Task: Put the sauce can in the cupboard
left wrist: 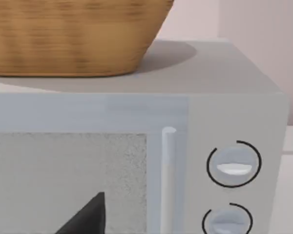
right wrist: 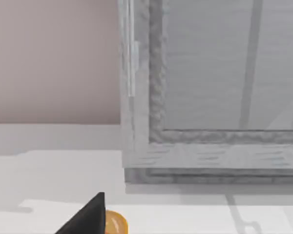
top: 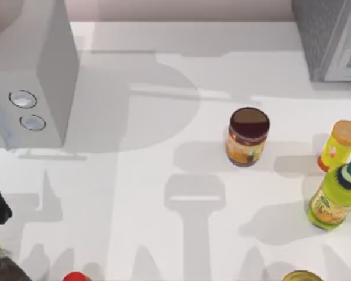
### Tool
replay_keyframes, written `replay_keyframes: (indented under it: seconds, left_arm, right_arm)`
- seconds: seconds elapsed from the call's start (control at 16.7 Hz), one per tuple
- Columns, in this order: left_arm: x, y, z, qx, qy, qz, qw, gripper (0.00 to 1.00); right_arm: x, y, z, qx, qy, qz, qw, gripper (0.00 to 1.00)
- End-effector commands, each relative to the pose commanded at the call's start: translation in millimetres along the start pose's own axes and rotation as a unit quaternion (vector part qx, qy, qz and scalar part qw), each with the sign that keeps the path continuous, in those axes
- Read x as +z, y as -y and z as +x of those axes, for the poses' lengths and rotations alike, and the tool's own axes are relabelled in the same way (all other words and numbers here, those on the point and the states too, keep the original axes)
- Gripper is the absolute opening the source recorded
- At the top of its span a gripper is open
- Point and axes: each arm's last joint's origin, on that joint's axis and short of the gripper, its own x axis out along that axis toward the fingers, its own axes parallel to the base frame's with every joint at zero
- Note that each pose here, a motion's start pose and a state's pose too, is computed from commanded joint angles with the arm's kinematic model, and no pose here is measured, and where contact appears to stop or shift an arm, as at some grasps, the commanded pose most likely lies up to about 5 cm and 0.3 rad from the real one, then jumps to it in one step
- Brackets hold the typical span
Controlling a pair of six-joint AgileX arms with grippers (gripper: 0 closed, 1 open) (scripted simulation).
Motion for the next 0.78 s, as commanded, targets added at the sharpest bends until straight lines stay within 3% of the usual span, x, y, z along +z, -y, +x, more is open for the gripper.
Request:
replay_keyframes:
  seconds: [0.18,0.3,0.54,0.78]
  left_arm:
    - [0,0,0,0.000,0.000,0.000,1.000,1.00]
    - [0,0,0,0.000,0.000,0.000,1.000,1.00]
    - [0,0,0,0.000,0.000,0.000,1.000,1.00]
    - [0,0,0,0.000,0.000,0.000,1.000,1.00]
  right_arm:
    - [2,-1,0,0.006,0.000,-0.003,1.000,1.00]
    - [13,-4,1,0.035,-0.004,-0.021,0.999,1.00]
    - [60,-13,10,0.129,-0.021,-0.088,0.988,1.00]
    - [120,-26,53,0.245,-0.054,-0.177,0.952,1.00]
